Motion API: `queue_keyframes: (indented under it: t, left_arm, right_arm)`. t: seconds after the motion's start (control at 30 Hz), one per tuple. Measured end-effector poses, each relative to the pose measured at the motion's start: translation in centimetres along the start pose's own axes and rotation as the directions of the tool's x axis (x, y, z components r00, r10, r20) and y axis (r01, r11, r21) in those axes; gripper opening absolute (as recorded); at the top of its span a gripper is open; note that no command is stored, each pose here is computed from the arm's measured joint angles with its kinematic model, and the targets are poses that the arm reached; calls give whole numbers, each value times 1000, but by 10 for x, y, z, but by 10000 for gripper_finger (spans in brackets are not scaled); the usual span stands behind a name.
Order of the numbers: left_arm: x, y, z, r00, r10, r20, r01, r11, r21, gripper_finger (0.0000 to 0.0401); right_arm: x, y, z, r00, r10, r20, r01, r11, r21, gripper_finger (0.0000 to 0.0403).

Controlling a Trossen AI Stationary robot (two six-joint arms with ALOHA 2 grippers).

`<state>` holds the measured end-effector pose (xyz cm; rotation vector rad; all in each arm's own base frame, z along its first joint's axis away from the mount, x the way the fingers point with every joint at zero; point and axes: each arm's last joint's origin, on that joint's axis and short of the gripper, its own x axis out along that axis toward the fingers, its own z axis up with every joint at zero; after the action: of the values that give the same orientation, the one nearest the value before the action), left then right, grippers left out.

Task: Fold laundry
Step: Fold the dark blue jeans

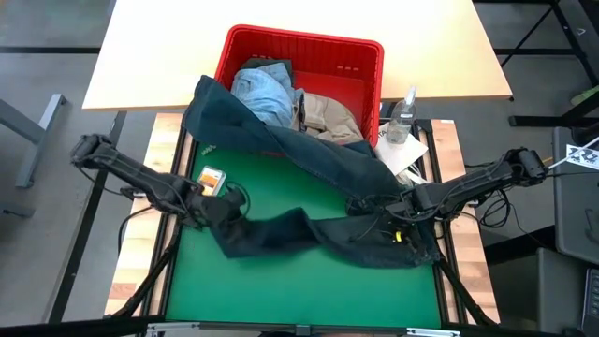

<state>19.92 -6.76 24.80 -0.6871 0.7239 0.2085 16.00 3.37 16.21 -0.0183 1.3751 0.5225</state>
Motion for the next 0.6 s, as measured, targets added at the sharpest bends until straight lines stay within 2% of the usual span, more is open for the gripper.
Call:
queue_keyframes:
  t: [0.17, 0.3, 0.4, 0.5, 0.6]
  left_arm:
    - [-15, 17, 19, 978, 114, 172, -127, 989, 70, 3]
    - [-26, 29, 34, 912, 225, 343, -295, 941, 166, 2]
    - [-31, 34, 44, 836, 304, 457, -441, 868, 228, 2]
    - [-34, 36, 54, 770, 339, 540, -555, 773, 306, 2]
    - [-36, 35, 59, 747, 331, 577, -614, 677, 405, 3]
  right_arm:
    - [3, 0, -5, 999, 9, -35, -8, 1000, 14, 186]
    - [3, 0, -6, 999, 11, -40, -10, 1000, 18, 186]
    - [3, 0, -7, 999, 12, -44, -11, 1000, 20, 186]
    - [3, 0, -7, 999, 12, -46, -11, 1000, 21, 186]
    - [3, 0, -7, 999, 12, -47, -10, 999, 32, 186]
